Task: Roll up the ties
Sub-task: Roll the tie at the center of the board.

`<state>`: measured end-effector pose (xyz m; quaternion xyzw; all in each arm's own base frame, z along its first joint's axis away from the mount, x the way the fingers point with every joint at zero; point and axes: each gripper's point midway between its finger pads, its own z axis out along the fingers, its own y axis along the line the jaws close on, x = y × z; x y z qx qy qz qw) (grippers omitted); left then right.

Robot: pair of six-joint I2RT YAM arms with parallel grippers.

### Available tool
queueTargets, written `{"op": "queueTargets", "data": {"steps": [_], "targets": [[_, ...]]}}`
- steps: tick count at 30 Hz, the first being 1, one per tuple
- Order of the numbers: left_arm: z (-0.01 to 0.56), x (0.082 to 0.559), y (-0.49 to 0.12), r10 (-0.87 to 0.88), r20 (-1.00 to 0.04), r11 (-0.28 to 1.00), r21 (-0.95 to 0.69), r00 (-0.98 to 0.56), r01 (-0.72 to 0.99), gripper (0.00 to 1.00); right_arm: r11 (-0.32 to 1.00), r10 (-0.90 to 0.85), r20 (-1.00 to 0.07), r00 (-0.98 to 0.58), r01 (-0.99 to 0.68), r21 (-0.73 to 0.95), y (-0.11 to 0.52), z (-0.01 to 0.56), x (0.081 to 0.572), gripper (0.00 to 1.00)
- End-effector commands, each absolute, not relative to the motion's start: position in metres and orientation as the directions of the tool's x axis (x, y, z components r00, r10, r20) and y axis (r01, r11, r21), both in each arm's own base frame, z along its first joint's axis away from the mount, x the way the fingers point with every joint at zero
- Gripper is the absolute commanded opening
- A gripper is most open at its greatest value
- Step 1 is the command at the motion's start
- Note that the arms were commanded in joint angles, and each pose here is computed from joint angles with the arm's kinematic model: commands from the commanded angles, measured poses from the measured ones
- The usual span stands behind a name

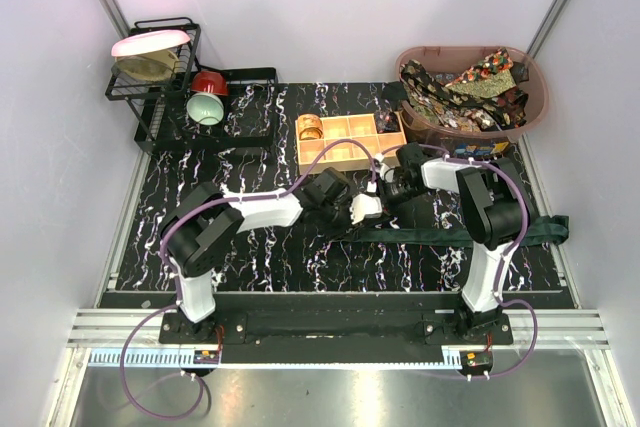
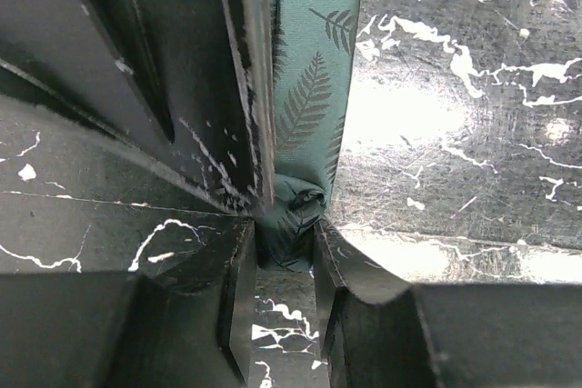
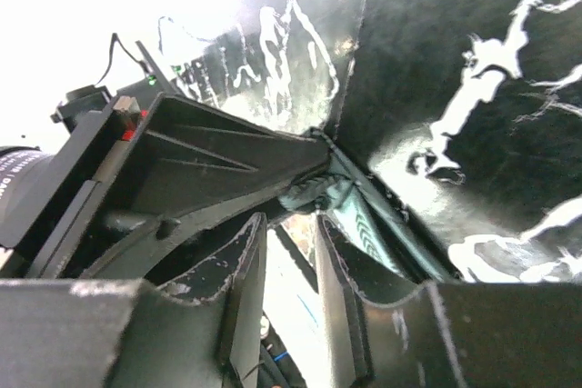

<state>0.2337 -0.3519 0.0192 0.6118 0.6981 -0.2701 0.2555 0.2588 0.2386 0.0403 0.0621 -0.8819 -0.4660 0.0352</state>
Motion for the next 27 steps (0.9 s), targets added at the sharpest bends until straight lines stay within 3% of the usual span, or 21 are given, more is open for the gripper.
{"op": "queueTargets", "data": {"steps": [1,18,19,22,27], "targets": [[-0.017,0.222,-0.321,0.839,-0.516,0.147,-0.091,-0.173,0.985,0.27,0.489,-0.148,-0.02,-0.989,-0.091,0.867,0.247,0.054,0.256,0.34],[-0.024,0.212,-0.317,0.865,-0.47,0.136,-0.116,-0.175,0.984,0.29,0.483,-0.15,-0.028,-0.988,-0.098,0.87,0.26,0.032,0.246,0.34],[-0.023,0.211,-0.318,0.864,-0.472,0.133,-0.118,-0.174,0.984,0.29,0.489,-0.151,-0.036,-0.988,-0.106,0.866,0.26,0.03,0.248,0.33],[-0.023,0.211,-0.317,0.865,-0.471,0.132,-0.121,-0.174,0.984,0.31,0.522,-0.144,-0.006,-0.99,-0.081,0.849,0.257,0.02,0.248,0.03],[-0.015,0.209,-0.319,0.847,-0.506,0.108,-0.141,-0.165,0.984,0.42,0.606,-0.155,0.004,-0.988,-0.092,0.79,0.24,0.01,0.241,0.0]]}}
